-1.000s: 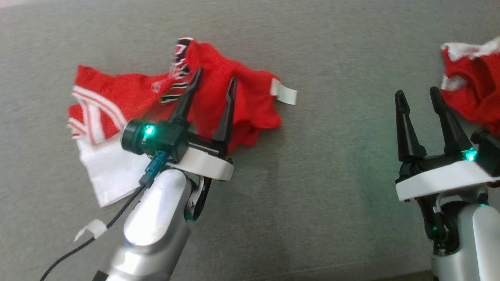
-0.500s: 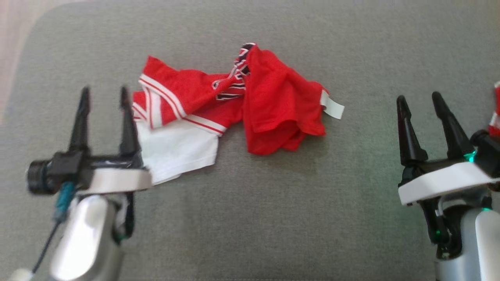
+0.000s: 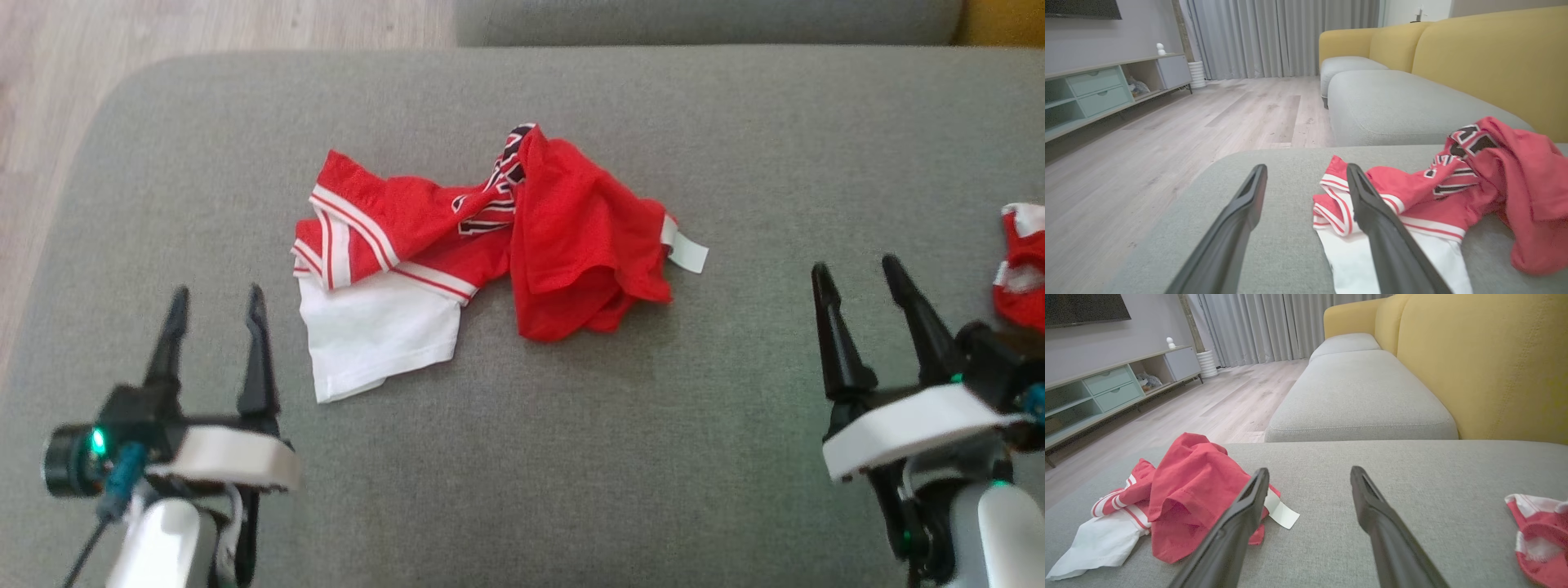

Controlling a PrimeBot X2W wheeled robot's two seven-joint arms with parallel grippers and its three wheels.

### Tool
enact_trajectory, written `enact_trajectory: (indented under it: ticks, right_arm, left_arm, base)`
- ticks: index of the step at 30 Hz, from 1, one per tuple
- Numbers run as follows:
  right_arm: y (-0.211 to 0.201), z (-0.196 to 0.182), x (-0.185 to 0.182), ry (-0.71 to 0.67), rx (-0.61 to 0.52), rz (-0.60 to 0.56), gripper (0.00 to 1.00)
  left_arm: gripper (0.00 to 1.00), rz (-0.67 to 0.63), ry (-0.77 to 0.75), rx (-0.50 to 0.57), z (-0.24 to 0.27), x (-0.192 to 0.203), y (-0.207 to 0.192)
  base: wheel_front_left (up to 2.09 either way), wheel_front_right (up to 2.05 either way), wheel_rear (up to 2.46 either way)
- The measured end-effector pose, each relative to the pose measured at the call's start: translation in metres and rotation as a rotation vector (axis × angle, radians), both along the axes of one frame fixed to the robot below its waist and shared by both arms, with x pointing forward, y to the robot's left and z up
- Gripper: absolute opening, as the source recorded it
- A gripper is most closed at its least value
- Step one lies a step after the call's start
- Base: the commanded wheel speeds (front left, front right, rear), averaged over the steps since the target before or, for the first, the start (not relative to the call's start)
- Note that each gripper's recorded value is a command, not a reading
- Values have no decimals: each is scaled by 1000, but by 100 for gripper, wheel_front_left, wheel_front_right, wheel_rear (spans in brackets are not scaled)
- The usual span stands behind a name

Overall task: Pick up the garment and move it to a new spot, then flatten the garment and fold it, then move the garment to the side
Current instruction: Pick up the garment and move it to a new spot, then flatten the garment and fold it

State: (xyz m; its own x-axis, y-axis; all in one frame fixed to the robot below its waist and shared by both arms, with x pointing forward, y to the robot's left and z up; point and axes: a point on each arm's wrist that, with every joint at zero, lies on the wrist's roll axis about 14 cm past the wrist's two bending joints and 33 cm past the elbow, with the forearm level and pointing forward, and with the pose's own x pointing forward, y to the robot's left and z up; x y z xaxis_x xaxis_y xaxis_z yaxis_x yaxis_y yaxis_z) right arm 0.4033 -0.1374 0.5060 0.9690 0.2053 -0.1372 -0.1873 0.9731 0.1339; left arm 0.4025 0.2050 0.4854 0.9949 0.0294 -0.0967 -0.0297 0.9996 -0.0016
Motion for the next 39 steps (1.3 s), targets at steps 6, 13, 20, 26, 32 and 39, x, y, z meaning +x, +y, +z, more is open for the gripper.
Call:
enact_trajectory:
  ticks: [6, 13, 20, 26, 32, 39]
  right_arm:
    - [-5, 7, -13, -19, -11, -14, 100]
    - [-9, 22, -18, -66, -9, -28, 100]
    - [-15, 17, -24, -49, -10, -43, 100]
    - [-17, 17, -25, -49, -5, -50, 100]
    - [-17, 18, -26, -56, 3, -52, 100]
    - [-16, 17, -25, -52, 5, -50, 100]
  left_arm:
    - [100, -10, 1, 7, 2, -13, -7]
    - [100, -16, 10, 8, -1, -19, -10]
    - [100, -16, 25, 12, -6, -18, -12]
    - [100, -18, 37, 9, -10, -17, -13]
    - [100, -17, 39, 5, -10, -17, -13]
    - [100, -10, 40, 6, -11, -16, -12]
  base:
    - [0, 0, 0]
    - [0, 0, 0]
    - [0, 0, 0]
    - [0, 0, 0]
    - [0, 0, 0]
    - [0, 0, 0]
